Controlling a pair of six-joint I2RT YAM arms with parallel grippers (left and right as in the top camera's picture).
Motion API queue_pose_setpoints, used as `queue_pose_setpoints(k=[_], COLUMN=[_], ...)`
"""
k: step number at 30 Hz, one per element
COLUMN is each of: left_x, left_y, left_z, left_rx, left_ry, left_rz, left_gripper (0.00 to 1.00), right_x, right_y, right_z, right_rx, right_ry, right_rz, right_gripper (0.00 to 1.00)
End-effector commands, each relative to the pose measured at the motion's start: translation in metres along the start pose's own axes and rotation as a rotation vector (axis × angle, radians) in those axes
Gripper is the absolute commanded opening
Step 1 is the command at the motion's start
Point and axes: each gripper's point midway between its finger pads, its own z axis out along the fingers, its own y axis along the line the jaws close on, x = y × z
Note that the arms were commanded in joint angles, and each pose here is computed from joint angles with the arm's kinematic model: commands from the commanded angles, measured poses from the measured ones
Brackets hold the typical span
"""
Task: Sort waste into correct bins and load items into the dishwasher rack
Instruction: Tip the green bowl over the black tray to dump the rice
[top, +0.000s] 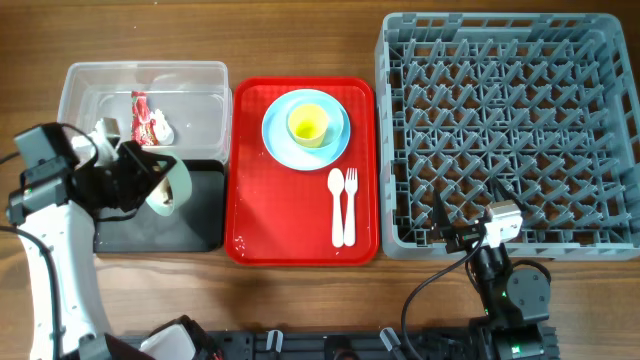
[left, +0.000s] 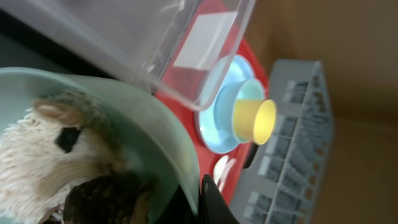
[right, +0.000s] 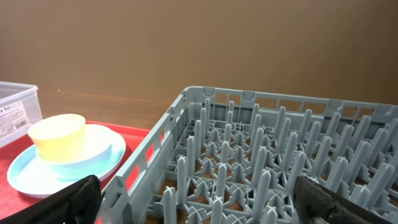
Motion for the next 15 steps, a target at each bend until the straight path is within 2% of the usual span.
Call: queue_pose_setpoints(k=[1, 4, 7, 11, 15], left_x=[-0.004, -0.017, -0.022, -0.024, -0.029], left_y=[-0.008, -0.001, 0.018, 0.014, 0.020], left_z=[-0.003, -0.008, -0.006, -0.014, -0.022], left_rx=[0.246, 0.362, 0.377, 0.523, 0.533], left_ry=[0.032, 0.001, -0.021, -0.039, -0.068], left_rz=[-0.039, -0.065, -0.112, -0.089, -0.104], left_gripper=[0.04, 0.04, 0.04, 0.04, 0.04], right_x=[-0.001, -0.001, -0.001, -0.001, -0.001], right_y=[0.001, 0.001, 0.001, 0.001, 0.001], right_z=[0.000, 0.000, 0.000, 0.000, 0.000], right_rx=[-0.007, -0.007, -0.007, -0.007, -0.007], right_ry=[-0.005, -0.005, -0.005, -0.005, -0.005], right_rz=[-0.010, -0.010, -0.010, -0.010, -0.010], right_gripper=[1.00, 1.00, 1.00, 1.00, 1.00])
